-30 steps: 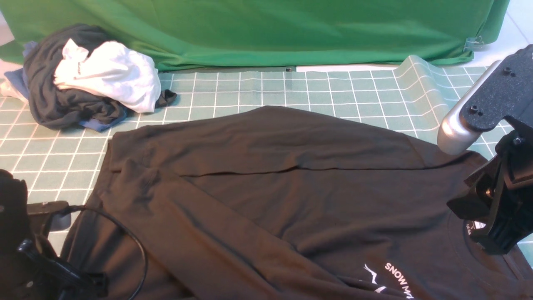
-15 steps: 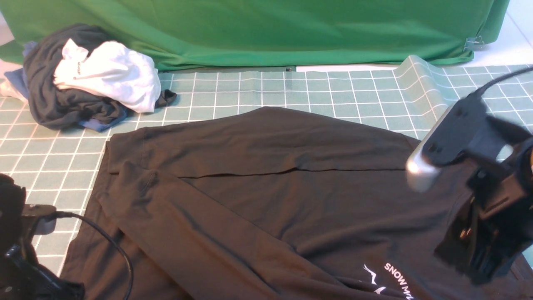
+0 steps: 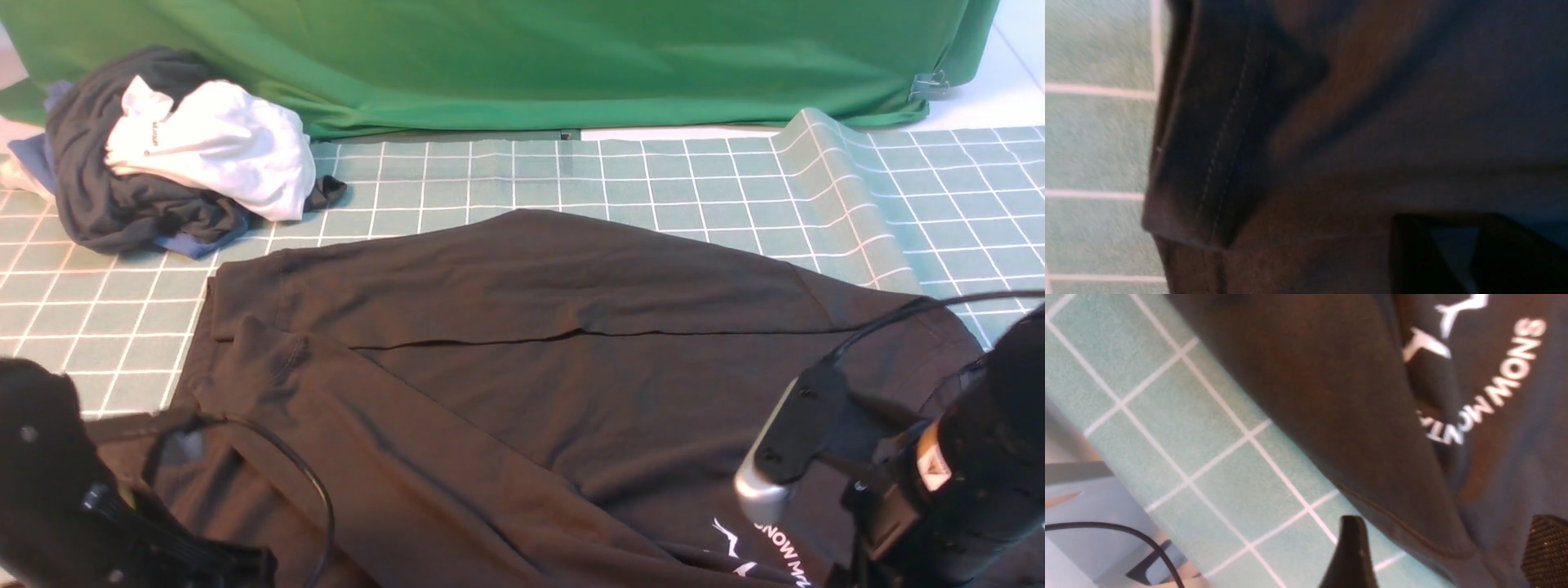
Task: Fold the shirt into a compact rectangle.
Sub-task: 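Grab the top left corner of the dark shirt with the left gripper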
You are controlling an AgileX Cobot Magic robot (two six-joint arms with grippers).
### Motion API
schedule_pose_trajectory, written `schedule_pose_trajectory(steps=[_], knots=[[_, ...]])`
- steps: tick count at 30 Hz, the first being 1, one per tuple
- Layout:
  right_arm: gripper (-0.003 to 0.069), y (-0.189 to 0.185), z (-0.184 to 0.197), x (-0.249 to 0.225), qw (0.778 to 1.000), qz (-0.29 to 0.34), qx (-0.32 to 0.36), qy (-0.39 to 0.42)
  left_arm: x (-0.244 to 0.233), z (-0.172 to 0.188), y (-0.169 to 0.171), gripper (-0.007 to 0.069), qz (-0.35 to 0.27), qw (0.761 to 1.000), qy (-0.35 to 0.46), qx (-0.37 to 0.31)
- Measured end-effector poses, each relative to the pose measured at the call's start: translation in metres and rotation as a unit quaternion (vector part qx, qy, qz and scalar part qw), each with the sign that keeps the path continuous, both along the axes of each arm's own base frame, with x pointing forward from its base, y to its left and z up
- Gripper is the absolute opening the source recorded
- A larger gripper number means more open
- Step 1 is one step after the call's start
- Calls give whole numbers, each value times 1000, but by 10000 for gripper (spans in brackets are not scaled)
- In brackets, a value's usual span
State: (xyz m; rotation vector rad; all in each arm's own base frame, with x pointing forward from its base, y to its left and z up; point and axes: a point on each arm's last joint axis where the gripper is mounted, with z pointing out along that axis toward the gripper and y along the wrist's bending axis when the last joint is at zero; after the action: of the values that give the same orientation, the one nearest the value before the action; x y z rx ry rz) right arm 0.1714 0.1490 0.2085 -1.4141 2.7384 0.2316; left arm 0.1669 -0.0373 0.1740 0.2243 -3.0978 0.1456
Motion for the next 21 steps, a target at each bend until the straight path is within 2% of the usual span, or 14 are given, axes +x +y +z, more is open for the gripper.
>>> schedule_pose_trajectory(steps=[5, 6, 7, 10, 11, 12, 13, 14, 15, 17, 21], knots=[[501, 4, -11, 4, 1000, 13, -4, 13, 4, -10, -1, 89, 2, 1000, 22, 3], [461, 6, -17, 7, 1000, 15, -8, 16, 5, -15, -1, 71, 3, 999, 36, 6], [461, 6, -17, 7, 1000, 14, -8, 17, 5, -16, -1, 70, 3, 999, 36, 6], [314, 8, -26, 9, 999, 26, -15, 25, 8, -22, -2, 62, 4, 999, 47, 10], [293, 8, -27, 10, 999, 27, -16, 26, 8, -23, -2, 62, 5, 999, 49, 10], [225, 9, -30, 10, 999, 37, -18, 29, 9, -24, -2, 62, 5, 999, 51, 10], [201, 9, -30, 10, 999, 39, -19, 29, 9, -24, -2, 62, 5, 999, 53, 11], [118, 9, -31, 10, 998, 50, -20, 32, 10, -25, -2, 62, 5, 998, 55, 11], [71, 9, -31, 10, 998, 56, -22, 34, 11, -26, -2, 62, 4, 998, 59, 12], [38, 9, -28, 10, 997, 59, -26, 42, 11, -27, -2, 62, 3, 998, 63, 13], [22, 7, -17, 12, 997, 64, -23, 41, 12, -28, -2, 62, -3, 998, 68, 13]])
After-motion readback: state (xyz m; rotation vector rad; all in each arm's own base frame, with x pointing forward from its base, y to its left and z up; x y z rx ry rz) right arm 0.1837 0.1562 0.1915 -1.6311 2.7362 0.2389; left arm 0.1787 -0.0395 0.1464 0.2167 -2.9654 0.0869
